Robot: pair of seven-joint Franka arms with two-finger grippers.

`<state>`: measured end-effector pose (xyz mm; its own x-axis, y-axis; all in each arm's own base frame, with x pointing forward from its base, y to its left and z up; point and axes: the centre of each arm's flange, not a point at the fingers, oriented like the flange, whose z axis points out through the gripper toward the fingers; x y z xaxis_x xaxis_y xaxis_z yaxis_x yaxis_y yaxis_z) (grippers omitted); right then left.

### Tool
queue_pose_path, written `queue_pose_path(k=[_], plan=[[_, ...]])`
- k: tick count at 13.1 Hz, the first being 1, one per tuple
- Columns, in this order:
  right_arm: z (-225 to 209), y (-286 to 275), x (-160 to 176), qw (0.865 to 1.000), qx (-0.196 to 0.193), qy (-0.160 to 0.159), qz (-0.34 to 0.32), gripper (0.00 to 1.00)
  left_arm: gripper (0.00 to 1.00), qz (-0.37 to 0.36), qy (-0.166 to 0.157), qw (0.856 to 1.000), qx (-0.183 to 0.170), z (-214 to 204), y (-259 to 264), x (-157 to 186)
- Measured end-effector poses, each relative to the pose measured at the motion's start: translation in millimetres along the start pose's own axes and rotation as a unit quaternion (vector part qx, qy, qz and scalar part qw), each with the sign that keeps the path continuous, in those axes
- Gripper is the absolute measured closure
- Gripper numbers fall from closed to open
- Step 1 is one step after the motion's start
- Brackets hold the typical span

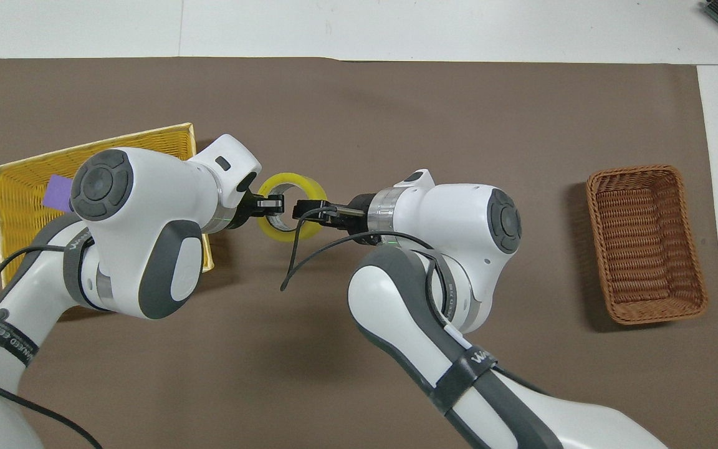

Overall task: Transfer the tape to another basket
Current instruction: 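Lift the tape with the left gripper while the right gripper reaches it, then grasp the tape with the right gripper and release the left gripper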

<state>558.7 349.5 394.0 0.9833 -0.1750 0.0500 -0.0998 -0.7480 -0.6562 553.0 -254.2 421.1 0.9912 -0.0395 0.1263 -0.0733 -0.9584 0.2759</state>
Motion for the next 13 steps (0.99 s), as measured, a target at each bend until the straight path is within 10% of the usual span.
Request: queue_pose_path(k=[8, 13], plan=[[14, 6, 1, 1.0, -0.01, 0.015, -0.004, 0.06, 0.78, -0.002, 0.001, 1.0, 0.0, 0, 0, 0], [16, -3, -1, 1.0, -0.008, 0.015, -0.011, 0.54, 0.78, -0.004, -0.001, 1.0, 0.0, 2, 2, -1]])
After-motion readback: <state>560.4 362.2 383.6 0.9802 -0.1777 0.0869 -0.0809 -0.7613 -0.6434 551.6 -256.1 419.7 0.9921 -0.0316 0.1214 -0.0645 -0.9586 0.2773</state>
